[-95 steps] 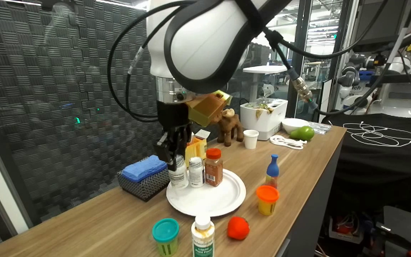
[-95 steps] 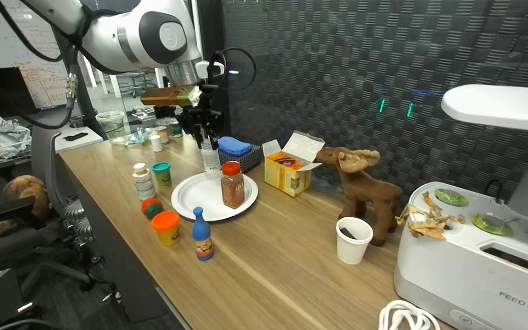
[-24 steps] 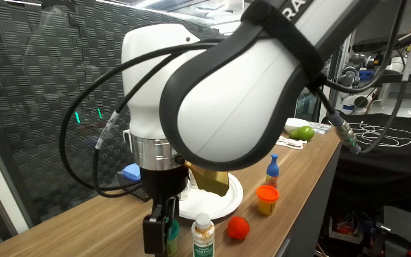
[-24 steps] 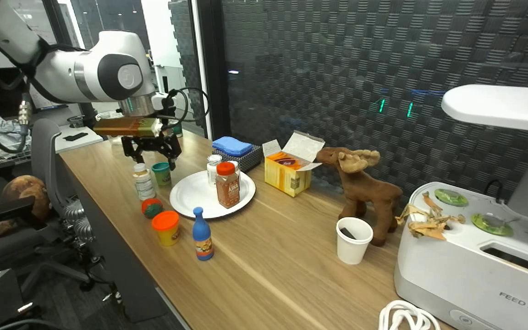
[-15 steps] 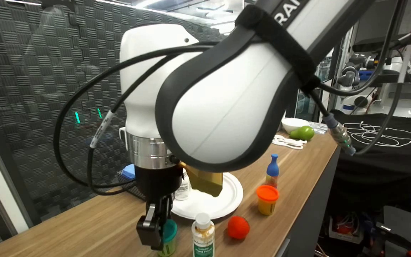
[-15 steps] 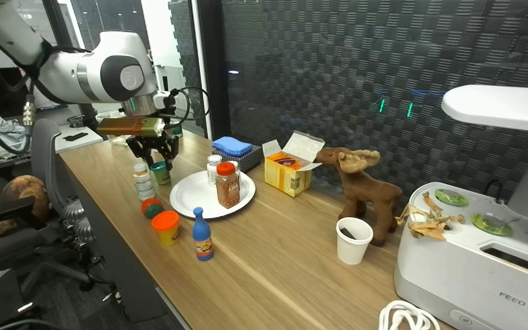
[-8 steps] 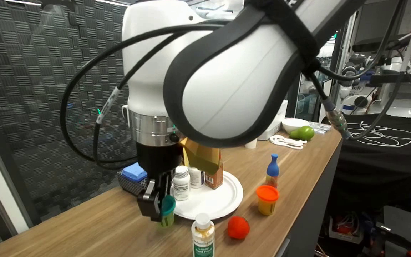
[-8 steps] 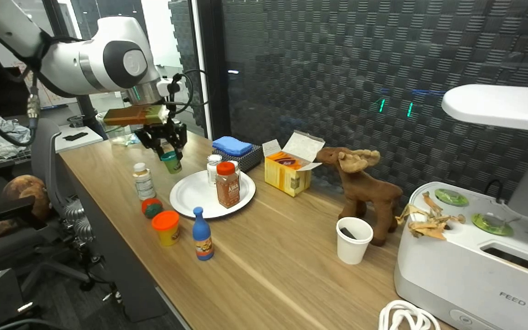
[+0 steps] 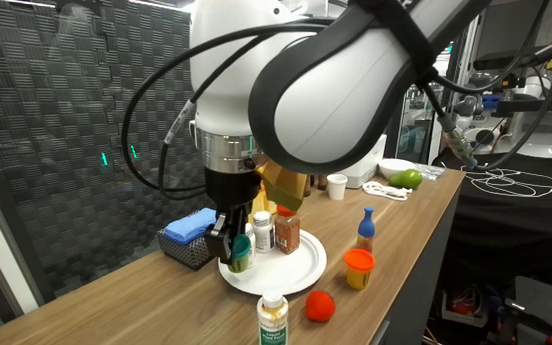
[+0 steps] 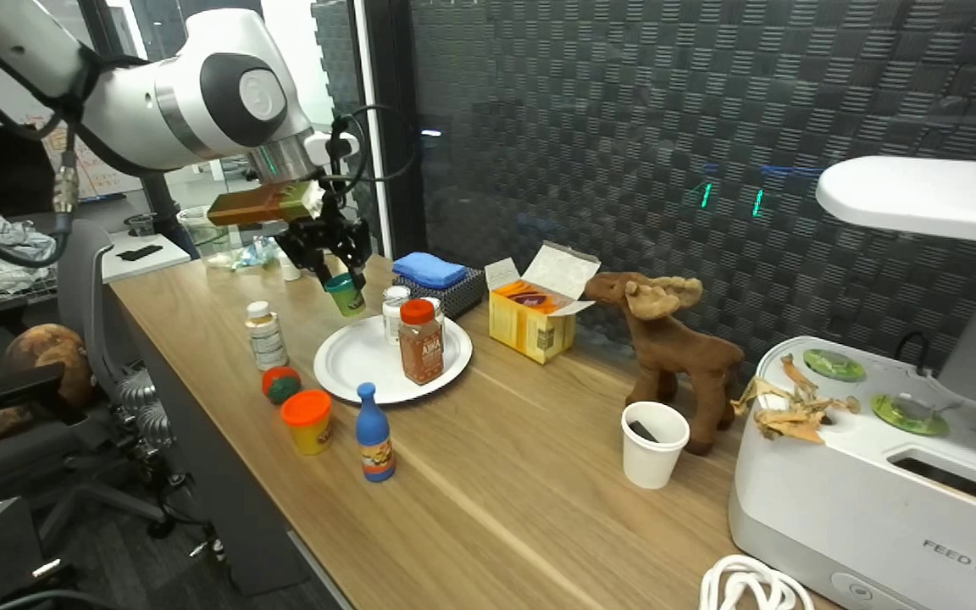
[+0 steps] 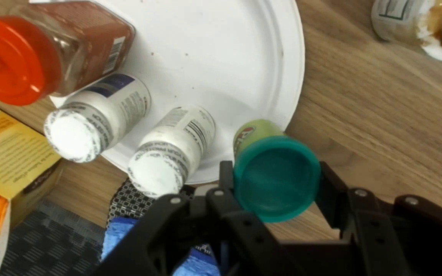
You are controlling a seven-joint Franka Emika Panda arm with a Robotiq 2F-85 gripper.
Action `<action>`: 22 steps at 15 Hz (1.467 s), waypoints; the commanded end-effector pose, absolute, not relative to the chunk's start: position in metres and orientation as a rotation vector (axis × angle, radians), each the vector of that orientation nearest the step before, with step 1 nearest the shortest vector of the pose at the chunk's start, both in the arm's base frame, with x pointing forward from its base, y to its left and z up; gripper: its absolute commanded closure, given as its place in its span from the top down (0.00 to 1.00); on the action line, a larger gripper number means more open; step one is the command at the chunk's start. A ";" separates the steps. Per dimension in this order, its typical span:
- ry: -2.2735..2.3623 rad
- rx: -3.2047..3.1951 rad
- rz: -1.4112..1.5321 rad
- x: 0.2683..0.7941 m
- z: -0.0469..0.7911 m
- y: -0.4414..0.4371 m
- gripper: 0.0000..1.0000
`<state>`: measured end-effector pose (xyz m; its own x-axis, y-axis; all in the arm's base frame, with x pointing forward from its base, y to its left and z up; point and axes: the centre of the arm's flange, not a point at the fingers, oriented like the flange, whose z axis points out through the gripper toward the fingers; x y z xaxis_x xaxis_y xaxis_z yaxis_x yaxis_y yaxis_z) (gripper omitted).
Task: Put the bottles on the tray
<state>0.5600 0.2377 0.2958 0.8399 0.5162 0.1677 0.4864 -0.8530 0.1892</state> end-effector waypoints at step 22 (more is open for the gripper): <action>0.553 3.026 0.261 0.560 0.259 0.184 0.28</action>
